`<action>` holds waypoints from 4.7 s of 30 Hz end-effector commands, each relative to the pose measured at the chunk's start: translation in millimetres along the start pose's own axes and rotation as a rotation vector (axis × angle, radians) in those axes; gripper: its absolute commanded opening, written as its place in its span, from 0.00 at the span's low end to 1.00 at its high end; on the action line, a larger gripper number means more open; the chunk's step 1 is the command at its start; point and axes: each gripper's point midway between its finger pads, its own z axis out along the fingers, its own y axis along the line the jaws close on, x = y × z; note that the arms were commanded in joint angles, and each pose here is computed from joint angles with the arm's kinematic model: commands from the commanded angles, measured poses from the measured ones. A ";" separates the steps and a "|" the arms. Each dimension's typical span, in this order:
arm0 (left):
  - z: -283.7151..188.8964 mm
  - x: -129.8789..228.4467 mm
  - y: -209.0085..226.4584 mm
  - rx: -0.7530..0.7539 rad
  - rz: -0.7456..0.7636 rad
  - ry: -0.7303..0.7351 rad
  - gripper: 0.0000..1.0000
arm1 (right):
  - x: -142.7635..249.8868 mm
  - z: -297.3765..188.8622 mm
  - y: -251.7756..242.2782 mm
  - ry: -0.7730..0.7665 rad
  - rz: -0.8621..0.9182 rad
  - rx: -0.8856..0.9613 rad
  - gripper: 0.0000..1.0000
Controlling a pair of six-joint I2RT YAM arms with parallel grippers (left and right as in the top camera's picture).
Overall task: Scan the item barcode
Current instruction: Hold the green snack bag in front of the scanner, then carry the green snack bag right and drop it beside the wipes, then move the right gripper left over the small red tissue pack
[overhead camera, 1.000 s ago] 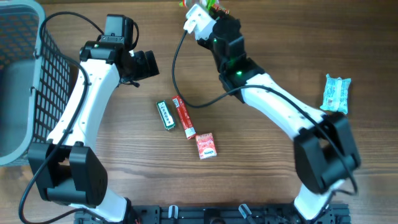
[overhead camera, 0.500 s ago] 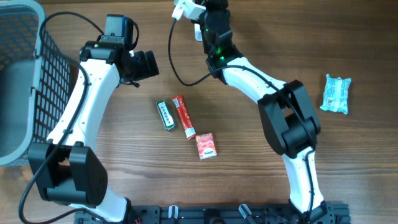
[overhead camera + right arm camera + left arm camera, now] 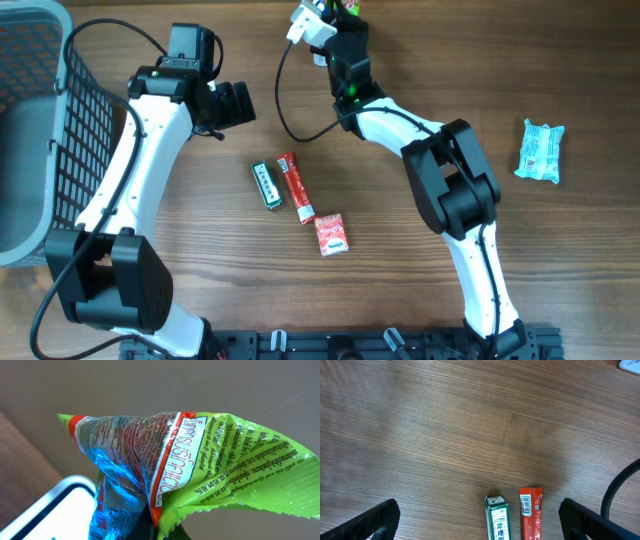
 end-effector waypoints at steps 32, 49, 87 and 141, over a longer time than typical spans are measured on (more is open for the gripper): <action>3.2 0.5 3.0 -0.015 0.004 0.002 1.00 | -16.8 -8.7 54.6 -0.030 -0.237 -0.084 0.04; 3.2 0.5 3.0 -0.015 0.004 0.002 1.00 | -15.0 -124.6 -130.8 0.432 0.479 -0.222 0.05; 3.2 0.5 3.0 -0.015 0.004 0.002 1.00 | 281.0 -343.8 -2.5 1.577 0.865 -0.277 0.20; 3.2 0.5 3.0 -0.015 0.004 0.002 1.00 | 47.4 -413.2 146.0 1.104 0.643 -1.051 0.80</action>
